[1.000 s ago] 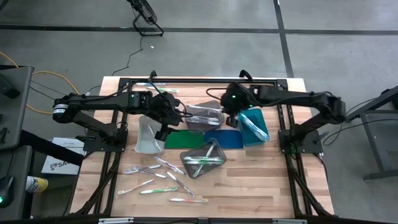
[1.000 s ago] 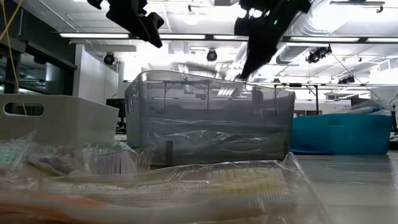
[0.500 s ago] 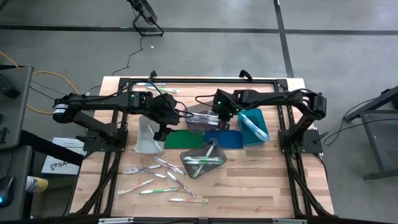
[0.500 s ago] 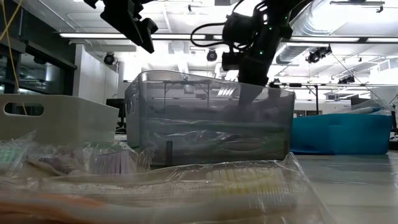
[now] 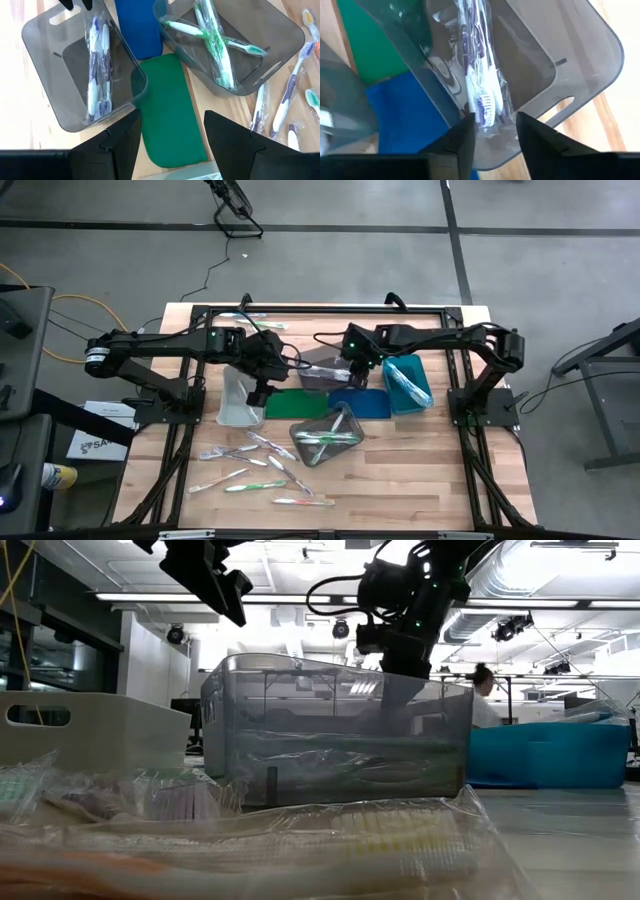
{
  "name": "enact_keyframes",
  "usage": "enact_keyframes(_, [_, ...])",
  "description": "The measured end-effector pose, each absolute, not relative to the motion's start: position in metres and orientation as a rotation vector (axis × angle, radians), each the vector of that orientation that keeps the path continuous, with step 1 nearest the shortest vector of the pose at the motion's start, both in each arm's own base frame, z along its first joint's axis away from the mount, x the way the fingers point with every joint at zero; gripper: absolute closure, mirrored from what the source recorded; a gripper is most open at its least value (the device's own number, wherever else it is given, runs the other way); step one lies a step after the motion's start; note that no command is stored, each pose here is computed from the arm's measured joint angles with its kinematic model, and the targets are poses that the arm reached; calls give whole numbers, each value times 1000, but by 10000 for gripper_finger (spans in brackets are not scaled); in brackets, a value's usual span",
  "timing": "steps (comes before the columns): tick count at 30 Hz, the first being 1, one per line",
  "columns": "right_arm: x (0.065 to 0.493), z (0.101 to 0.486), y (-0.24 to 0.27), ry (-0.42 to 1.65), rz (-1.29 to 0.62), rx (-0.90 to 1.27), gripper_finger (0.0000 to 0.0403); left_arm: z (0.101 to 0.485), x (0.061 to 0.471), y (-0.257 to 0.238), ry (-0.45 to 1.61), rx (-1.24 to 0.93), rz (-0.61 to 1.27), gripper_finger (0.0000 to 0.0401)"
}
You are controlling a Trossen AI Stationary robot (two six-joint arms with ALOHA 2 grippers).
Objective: Pick & Place Toothbrushes
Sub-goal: Put the orange toothbrush into the gray bin
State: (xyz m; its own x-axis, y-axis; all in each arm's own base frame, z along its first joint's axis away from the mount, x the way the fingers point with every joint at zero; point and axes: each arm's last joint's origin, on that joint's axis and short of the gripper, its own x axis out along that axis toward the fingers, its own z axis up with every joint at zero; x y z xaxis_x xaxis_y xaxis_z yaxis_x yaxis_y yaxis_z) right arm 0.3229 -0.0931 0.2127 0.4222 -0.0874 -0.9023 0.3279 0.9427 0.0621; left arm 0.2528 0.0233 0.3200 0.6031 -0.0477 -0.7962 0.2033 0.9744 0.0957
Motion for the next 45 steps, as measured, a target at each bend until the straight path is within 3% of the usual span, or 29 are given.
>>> enact_keyframes(8, [305,240,-90,1055,-279,412,211,315,246,26,1016,154,-34,190])
enact_keyframes(14, [285,273,-86,954,-327,473,212,316,242,41,1040,125,147,190])
enact_keyframes(24, [240,321,-75,830,-369,397,223,316,225,101,1070,122,278,190])
enact_keyframes(30, [219,339,-71,767,-416,304,222,305,216,138,1113,107,258,190])
enact_keyframes(34, [211,346,-70,733,-451,269,222,290,214,159,1151,129,142,190])
enact_keyframes(45, [207,350,-69,731,-450,193,222,239,200,221,1294,107,33,190])
